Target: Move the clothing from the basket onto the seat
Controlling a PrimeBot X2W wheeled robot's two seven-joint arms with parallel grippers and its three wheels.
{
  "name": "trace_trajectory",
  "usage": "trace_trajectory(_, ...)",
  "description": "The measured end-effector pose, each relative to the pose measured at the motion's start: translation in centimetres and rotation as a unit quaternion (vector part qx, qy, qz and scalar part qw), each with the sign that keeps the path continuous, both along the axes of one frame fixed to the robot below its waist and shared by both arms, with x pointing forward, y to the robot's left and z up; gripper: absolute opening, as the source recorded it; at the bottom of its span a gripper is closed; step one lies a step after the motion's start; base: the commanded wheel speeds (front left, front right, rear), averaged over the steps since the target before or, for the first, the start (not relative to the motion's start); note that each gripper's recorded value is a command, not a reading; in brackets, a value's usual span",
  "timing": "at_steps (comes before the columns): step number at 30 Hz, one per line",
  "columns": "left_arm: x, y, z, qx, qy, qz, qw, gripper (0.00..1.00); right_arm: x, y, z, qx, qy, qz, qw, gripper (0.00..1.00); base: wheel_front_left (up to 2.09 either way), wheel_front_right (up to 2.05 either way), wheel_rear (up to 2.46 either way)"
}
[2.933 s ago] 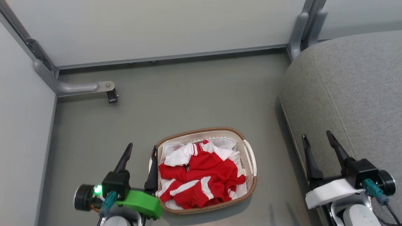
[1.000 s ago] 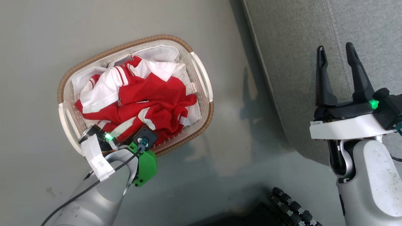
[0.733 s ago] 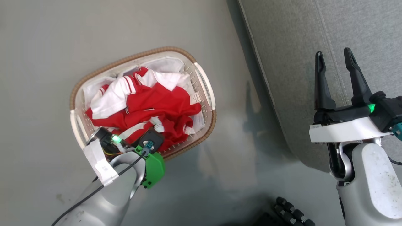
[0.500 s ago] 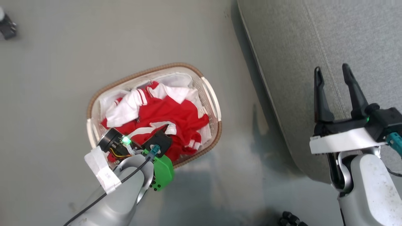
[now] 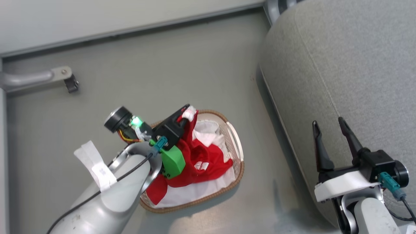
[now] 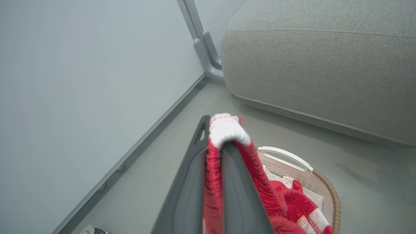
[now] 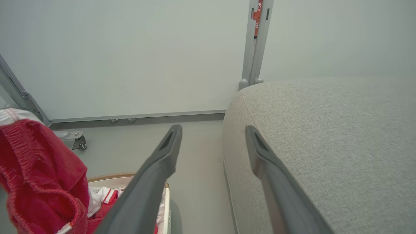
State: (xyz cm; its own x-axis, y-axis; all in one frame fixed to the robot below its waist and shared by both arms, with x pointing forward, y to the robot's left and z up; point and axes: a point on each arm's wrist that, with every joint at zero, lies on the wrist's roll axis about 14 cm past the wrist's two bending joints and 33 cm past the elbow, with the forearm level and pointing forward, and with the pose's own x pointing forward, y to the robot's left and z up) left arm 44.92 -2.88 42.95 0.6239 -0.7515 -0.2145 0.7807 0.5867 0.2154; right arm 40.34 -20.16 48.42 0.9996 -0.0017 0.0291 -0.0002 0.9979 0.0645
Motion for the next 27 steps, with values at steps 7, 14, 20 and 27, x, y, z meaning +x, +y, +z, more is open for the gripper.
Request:
trace_trajectory(7, 1.3, -0.5, 10.9, -0.015, -0.133, -0.015, 0.991, 0.00, -1.3, 2.5, 3.4, 0.001, -0.046, 0.036, 0.998, 1.00, 0.00, 0.00, 0.00)
trace_trajectory(14, 0.9, -1.2, 19.0, -0.033, -0.209, -0.014, 0.977, 0.00, -2.1, 4.7, 6.5, -0.003, -0.090, 0.069, 0.993, 1.00, 0.00, 0.00, 0.00)
trace_trajectory(20, 0.8, -1.5, 23.1, -0.052, -0.240, -0.011, 0.969, 0.00, -2.2, 6.1, 8.7, -0.006, -0.122, 0.090, 0.988, 1.00, 0.00, 0.00, 0.00)
trace_trajectory(27, 0.6, -2.1, 25.0, -0.070, -0.249, -0.011, 0.966, 0.00, -2.1, 7.5, 9.6, -0.007, -0.135, 0.112, 0.985, 1.00, 0.00, 0.00, 0.00)
